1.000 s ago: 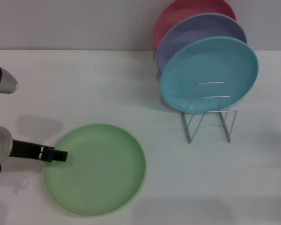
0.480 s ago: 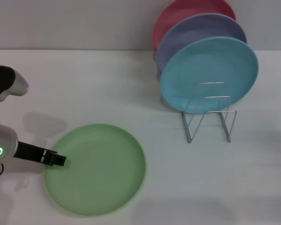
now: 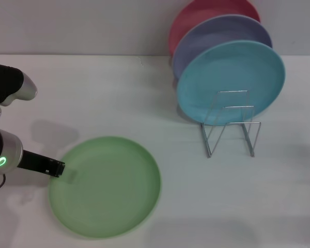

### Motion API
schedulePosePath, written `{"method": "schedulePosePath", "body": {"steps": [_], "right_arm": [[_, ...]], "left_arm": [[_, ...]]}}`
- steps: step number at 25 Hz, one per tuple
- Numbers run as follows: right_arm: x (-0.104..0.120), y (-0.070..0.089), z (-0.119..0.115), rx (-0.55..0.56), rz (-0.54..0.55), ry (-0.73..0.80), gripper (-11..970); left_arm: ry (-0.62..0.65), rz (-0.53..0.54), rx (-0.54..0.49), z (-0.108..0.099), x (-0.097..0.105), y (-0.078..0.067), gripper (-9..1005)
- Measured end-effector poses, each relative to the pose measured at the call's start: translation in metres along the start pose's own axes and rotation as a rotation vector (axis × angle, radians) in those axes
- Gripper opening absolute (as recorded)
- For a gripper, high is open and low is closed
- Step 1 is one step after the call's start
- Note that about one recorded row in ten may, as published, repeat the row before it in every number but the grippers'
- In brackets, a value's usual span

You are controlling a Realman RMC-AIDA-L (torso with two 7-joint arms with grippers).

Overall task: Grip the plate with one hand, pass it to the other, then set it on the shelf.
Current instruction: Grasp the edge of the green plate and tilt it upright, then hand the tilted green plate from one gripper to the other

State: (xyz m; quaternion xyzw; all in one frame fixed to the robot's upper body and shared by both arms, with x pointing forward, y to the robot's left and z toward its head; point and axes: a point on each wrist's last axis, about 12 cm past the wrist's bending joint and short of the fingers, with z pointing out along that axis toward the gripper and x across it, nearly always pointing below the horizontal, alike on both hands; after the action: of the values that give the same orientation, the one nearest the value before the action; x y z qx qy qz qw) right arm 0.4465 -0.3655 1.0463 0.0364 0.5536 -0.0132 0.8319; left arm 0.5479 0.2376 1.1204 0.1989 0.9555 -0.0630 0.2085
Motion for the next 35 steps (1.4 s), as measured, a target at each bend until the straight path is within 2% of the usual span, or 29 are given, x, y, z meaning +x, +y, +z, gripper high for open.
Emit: {"method": "schedulePosePath", "body": {"steps": [12,16,21,30,35], "right_arm": [[-0.001,0.0,0.0,-0.001,0.001,-0.004,827],[-0.001,0.0,-0.001,-0.002,0.004,-0.007,827],[-0.002,0.001,0.0,-0.008,0.006,-0.021,827],[-0.008,0.006,0.004,-0.041,0.042,-0.077,828],[-0.023,0.004,0.008,-0.059,0.07,-0.191,828]], "left_arm": [[-0.006,0.023,0.002,-0.001,-0.001,-0.001,33],[-0.037,0.055,0.024,-0.006,-0.006,-0.004,34],[-0.121,0.113,0.054,-0.023,-0.02,-0.01,33],[-0.237,0.185,0.027,-0.048,-0.035,-0.014,29],[-0.315,0.196,-0.003,-0.059,-0.041,-0.011,31]]}}
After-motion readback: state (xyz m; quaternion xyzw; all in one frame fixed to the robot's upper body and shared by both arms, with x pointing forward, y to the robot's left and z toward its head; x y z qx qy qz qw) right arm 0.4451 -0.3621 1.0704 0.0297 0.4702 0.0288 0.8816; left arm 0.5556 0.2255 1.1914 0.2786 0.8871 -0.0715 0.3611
